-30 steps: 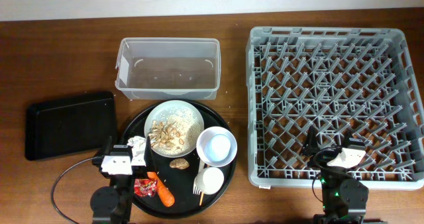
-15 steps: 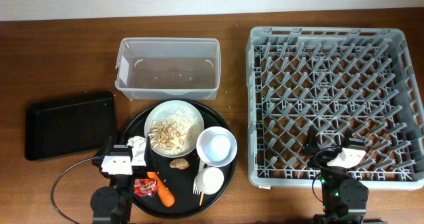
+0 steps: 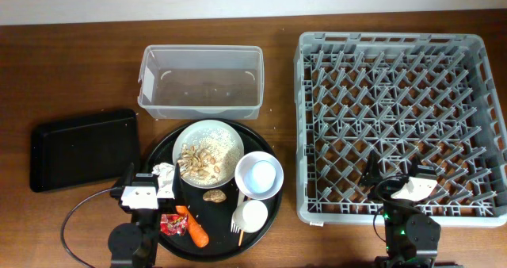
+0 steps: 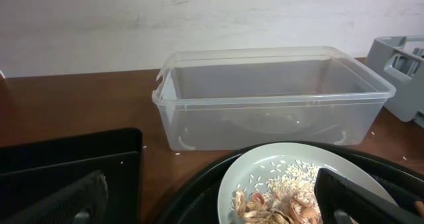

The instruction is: Sort waste into correct bins and load items into the dishwasher rack

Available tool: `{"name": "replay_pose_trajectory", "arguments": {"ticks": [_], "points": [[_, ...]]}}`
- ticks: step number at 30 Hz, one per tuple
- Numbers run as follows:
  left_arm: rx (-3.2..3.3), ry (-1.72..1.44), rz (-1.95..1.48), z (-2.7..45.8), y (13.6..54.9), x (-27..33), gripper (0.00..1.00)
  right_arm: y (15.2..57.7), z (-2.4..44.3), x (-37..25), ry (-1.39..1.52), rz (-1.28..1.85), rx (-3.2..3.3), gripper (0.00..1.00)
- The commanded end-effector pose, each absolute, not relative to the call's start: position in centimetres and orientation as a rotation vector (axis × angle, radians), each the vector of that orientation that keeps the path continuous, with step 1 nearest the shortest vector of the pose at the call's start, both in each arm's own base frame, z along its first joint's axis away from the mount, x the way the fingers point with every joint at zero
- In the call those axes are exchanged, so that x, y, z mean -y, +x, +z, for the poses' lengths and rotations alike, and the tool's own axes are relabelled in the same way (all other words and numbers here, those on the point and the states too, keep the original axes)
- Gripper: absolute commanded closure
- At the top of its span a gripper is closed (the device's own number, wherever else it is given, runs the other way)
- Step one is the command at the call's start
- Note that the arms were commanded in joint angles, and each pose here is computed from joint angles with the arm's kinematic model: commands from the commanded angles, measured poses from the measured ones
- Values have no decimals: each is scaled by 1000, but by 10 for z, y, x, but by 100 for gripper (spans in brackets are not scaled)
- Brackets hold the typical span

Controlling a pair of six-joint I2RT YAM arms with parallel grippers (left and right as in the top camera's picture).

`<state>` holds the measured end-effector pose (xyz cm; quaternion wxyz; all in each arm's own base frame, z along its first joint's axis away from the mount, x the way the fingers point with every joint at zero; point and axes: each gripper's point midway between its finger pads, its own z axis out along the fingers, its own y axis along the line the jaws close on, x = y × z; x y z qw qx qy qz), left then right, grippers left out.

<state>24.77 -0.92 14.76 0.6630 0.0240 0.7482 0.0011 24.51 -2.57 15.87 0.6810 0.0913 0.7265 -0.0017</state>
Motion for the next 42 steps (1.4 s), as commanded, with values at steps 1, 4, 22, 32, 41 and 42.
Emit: {"name": "replay_pose_trajectory", "arguments": {"ticks": [1, 4, 22, 32, 41, 42], "points": [[-1688, 87, -8, 147, 247, 14, 1, 245, 155, 29, 222, -22, -1637, 2], [-1688, 87, -7, 147, 247, 14, 1, 245, 158, 29, 221, -21, -1626, 2], [-1835, -97, -158, 193, 246, 14, 1, 256, 210, 3, 111, 92, -1891, 2], [-2188, -112, -136, 207, 255, 16, 1, 291, 242, -10, 109, 188, -2301, 2], [-2289, -142, -171, 206, 255, 20, 0, 273, 228, -90, -250, 390, -2431, 2], [-2329, -184, -173, 200, 255, 17, 1, 267, 223, -107, -329, 418, -2449, 2]]}}
